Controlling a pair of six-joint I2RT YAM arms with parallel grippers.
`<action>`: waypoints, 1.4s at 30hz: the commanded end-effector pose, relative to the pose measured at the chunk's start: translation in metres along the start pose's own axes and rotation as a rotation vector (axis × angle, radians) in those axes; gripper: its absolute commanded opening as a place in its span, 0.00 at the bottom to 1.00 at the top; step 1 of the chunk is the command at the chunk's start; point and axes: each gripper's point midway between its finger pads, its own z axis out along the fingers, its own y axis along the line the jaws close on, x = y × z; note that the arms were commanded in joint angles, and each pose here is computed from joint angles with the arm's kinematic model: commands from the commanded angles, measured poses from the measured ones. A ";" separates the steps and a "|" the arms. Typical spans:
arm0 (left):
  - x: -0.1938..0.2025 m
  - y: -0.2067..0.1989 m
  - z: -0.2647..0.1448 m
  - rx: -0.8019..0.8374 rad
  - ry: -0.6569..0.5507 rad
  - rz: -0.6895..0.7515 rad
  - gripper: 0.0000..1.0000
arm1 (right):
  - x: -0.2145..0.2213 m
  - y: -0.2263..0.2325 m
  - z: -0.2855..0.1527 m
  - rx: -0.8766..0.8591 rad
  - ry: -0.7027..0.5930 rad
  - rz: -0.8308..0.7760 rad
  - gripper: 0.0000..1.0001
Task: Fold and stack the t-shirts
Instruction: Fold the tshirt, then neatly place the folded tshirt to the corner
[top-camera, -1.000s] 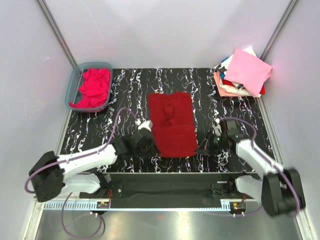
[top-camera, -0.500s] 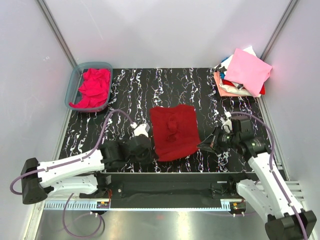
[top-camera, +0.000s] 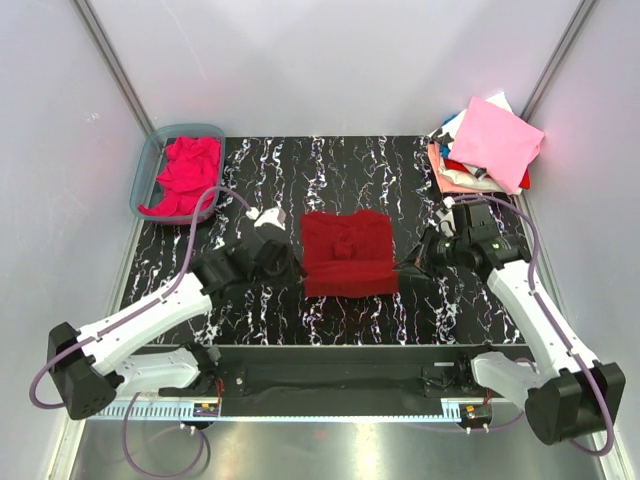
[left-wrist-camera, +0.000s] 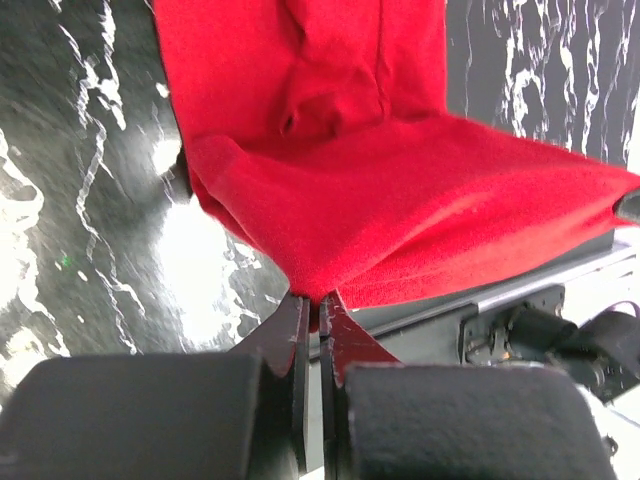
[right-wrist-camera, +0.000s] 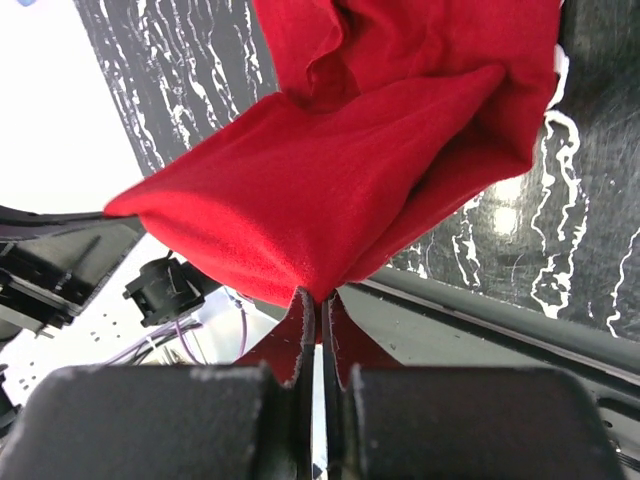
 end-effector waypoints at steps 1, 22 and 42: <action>-0.033 -0.006 -0.004 0.033 -0.049 0.025 0.00 | -0.027 0.008 0.000 0.019 -0.073 -0.062 0.00; -0.191 0.016 0.170 0.097 0.163 -0.021 0.94 | -0.251 -0.020 0.129 0.363 -0.102 0.102 0.84; -0.109 0.051 0.073 0.031 0.090 0.015 0.97 | -0.178 -0.060 0.144 0.128 -0.009 0.024 0.85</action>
